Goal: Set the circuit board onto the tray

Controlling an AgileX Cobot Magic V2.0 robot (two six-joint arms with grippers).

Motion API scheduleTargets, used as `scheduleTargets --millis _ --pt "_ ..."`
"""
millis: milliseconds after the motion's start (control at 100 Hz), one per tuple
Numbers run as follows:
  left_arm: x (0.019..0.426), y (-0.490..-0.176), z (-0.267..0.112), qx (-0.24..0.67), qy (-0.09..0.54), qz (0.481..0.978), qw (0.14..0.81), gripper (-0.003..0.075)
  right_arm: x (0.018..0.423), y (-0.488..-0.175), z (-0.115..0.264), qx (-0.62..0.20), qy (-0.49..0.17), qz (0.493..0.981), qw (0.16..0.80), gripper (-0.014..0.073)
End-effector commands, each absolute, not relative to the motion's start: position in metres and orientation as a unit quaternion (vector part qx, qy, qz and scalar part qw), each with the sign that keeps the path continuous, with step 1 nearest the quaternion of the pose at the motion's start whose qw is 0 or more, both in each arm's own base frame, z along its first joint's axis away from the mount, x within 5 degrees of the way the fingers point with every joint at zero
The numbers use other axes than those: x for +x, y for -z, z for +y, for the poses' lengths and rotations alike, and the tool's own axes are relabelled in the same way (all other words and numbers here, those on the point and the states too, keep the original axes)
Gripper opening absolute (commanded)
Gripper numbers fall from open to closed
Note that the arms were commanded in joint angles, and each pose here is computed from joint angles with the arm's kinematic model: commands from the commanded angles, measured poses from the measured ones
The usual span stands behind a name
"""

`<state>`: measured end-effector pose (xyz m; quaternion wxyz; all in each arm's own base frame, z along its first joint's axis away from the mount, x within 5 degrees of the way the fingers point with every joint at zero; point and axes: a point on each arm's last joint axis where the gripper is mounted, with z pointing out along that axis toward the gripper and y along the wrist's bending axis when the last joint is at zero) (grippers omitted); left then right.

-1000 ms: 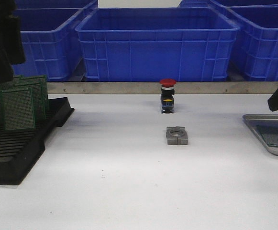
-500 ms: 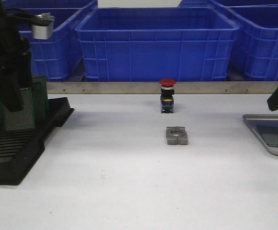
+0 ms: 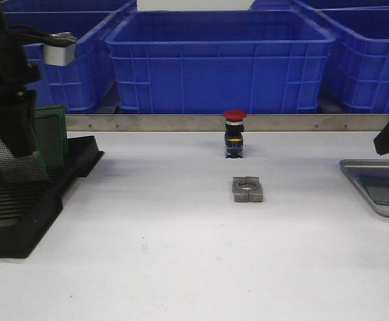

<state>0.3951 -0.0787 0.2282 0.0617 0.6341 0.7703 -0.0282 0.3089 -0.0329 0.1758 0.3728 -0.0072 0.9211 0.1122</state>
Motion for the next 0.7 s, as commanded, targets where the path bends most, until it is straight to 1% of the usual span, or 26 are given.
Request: scheduleTargets --millis 0,180,340,490,690 --pt "0.391 -0.257 -0.078 0.628 0.022 0.773 0.088 -0.0020 0.311 -0.198 -0.032 -0.012 -0.122 0.905 0.407 0.0610" --pt "0.391 -0.264 -0.080 0.630 0.025 0.771 0.087 -0.0020 0.311 -0.198 -0.030 -0.018 -0.134 0.904 0.406 0.0610" --pt "0.394 -0.280 -0.089 0.628 0.035 0.767 0.125 -0.0020 0.308 -0.205 -0.024 -0.036 -0.161 0.896 0.411 0.0610" --pt "0.391 -0.296 -0.113 0.628 0.079 0.755 0.172 -0.0020 0.301 -0.223 -0.012 -0.113 -0.186 0.872 0.437 0.0610" --pt "0.372 -0.314 -0.158 0.640 0.152 0.720 0.218 -0.0020 0.283 -0.256 0.004 -0.229 -0.205 0.818 0.487 0.0610"
